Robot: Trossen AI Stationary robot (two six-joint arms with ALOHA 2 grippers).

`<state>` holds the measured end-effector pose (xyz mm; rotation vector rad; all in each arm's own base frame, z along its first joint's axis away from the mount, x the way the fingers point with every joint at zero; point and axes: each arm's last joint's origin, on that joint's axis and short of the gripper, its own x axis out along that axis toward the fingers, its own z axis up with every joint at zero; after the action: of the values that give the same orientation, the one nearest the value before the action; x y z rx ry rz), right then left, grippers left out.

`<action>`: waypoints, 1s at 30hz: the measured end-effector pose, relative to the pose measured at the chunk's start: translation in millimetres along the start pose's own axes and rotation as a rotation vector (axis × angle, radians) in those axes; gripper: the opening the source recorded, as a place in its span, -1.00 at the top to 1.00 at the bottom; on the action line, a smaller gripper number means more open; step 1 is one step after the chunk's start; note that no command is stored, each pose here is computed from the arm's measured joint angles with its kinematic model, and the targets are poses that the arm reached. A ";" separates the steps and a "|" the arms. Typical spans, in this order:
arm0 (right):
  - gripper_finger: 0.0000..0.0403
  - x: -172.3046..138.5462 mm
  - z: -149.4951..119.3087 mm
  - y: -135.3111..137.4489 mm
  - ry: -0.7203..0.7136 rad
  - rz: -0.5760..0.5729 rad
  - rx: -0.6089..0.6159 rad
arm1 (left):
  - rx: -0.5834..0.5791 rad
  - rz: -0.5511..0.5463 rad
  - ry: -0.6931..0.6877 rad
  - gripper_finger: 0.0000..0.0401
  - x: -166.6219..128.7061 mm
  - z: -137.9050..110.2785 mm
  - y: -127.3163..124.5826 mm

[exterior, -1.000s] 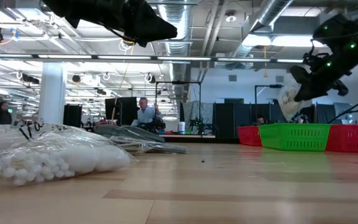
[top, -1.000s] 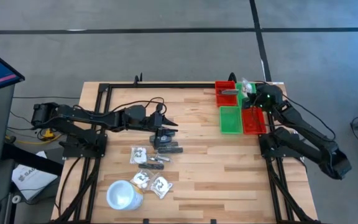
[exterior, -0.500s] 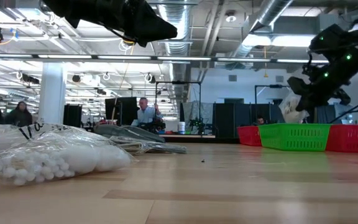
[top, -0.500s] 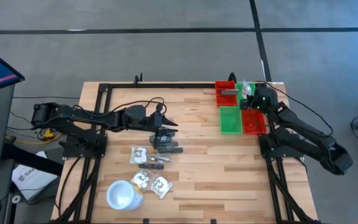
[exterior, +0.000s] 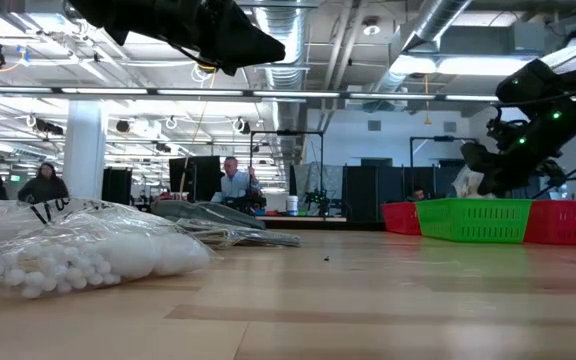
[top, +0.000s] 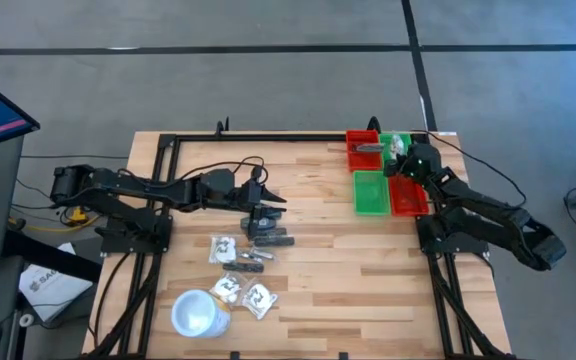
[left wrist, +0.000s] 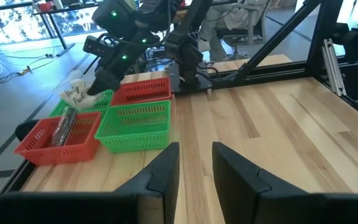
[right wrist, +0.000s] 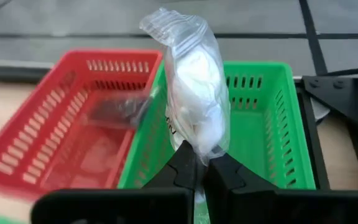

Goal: Pick & Place Travel size toiletries
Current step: Put the white cotton pack into the top green bin

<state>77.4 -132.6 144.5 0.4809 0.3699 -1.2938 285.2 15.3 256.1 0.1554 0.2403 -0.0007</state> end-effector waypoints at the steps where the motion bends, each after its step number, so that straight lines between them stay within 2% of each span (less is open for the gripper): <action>1: 0.97 1.1 0.1 0.2 -0.005 -0.014 0.004 | 0.000 0.000 0.000 0.56 0.0 0.0 0.0; 9: 0.88 9.6 -6.2 7.8 -0.003 -0.087 -0.012 | 0.000 0.000 0.000 0.56 0.0 0.0 0.0; 19: 0.76 15.6 -11.7 14.0 0.004 -0.109 -0.009 | 0.000 0.000 0.001 0.56 0.0 0.0 0.0; 30: 0.38 14.9 -13.0 19.1 0.004 -0.079 -0.023 | -0.001 0.000 0.001 0.56 0.0 -0.1 0.0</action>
<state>99.5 -134.2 128.3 0.4533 0.4095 -1.3642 285.2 15.3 256.0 0.1540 0.2411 -0.0006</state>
